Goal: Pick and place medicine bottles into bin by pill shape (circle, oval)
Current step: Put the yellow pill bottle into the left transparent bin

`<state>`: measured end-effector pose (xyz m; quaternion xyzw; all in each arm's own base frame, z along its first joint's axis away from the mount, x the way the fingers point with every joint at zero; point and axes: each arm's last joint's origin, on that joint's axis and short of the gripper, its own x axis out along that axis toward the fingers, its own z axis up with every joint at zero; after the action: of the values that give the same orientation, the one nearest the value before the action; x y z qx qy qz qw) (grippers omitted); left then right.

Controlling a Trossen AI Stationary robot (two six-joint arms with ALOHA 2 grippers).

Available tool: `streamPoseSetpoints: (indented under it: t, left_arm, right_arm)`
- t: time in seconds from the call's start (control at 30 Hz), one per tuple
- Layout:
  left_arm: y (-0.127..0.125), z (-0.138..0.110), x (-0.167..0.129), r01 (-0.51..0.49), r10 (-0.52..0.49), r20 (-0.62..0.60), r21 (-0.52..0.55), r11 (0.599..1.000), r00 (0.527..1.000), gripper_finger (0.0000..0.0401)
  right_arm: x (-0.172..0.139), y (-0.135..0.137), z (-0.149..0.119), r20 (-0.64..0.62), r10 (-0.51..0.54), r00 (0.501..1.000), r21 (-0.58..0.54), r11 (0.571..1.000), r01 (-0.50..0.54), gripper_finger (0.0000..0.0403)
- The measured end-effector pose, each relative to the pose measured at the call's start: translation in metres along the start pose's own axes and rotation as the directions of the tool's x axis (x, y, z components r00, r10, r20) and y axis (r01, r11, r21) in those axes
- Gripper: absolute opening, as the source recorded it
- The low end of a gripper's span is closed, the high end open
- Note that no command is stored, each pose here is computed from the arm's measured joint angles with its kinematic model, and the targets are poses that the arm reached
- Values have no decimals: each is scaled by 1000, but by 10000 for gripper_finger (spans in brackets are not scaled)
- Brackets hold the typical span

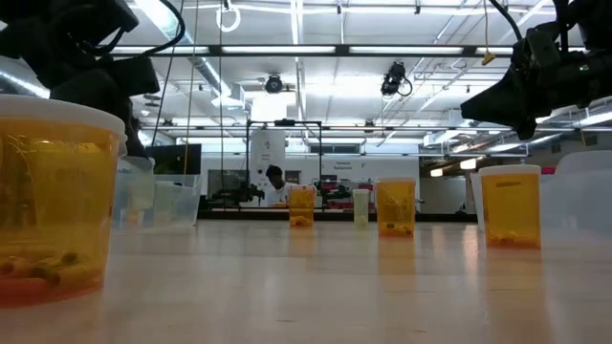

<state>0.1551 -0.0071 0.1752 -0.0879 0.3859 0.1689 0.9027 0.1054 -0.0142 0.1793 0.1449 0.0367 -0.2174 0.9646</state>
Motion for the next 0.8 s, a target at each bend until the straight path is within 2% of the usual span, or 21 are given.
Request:
streamPoseSetpoints:
  t: [0.2, 0.53, 0.8]
  left_arm:
    - [3, -12, 6, -13, 13, -29, -23, 1000, 1000, 134]
    - [4, -19, 10, -17, 16, -30, -41, 999, 999, 141]
    - [4, -18, 11, -8, 9, -17, 6, 1000, 1000, 144]
  right_arm:
    - [0, 0, 0, 0, 0, 1000, 0, 1000, 0, 97]
    - [0, 0, 0, 0, 0, 1000, 0, 1000, 0, 97]
    - [0, 0, 0, 0, 0, 1000, 0, 1000, 0, 97]
